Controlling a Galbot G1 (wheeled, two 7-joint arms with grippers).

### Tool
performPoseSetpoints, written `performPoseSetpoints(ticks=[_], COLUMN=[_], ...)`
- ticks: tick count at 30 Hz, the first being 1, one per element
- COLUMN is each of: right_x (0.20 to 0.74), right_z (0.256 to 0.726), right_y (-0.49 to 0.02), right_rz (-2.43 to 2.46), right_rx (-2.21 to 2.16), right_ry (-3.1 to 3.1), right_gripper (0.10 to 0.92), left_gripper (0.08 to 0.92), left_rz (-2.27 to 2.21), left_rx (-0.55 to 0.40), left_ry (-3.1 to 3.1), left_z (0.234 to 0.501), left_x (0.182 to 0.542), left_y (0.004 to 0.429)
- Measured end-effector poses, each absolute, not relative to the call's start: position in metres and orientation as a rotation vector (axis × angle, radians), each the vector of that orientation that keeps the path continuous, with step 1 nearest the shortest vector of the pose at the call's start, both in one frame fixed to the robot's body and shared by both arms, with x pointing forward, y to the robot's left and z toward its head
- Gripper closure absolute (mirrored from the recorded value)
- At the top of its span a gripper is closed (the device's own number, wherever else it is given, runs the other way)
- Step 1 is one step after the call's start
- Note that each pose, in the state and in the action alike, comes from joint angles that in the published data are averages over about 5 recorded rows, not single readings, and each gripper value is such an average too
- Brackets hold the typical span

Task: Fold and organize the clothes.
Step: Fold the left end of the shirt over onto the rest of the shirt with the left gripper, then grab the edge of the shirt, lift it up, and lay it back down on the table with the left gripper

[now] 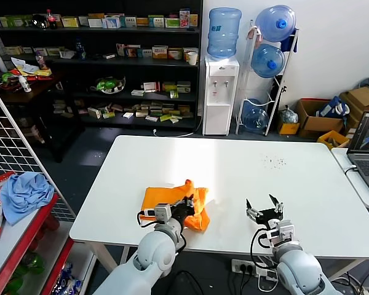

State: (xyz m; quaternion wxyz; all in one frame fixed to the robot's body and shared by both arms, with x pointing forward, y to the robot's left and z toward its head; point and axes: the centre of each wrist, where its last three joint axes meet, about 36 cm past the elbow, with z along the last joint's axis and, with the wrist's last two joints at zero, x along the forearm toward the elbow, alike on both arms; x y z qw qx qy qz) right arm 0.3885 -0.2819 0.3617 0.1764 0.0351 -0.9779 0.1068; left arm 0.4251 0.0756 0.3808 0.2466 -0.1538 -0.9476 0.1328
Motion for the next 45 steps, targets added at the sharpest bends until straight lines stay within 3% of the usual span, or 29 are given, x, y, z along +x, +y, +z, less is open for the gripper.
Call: performPoseSetpoints(ticks=[11,20,36,45], right_x=[0.395,0.392,0.385,0.383], right_z=[0.358,0.355,0.348,0.346], right_y=[-0.284,-0.282,-0.287,-0.290], right_rz=[0.310,0.310,0.317,0.324], right_rx=[0.101,0.119,0.152,0.154], right_ry=[-2.760,-2.750,-2.718,-2.709], right_gripper=[0.200,0.200,0.200,0.200], left_gripper=[0.436,0.199,0.177,0.177], left_rz=[0.460,0.405,0.232,0.296], left_rx=[-0.481,-0.438,-0.287,-0.295], left_ry=[-2.577,-2.626,-2.594,-2.503], left_z=[0.385,0.382,0.373,0.372], left_x=[0.414,0.415,0.453,0.472], left_y=[0.064,0.104,0.226,0.264])
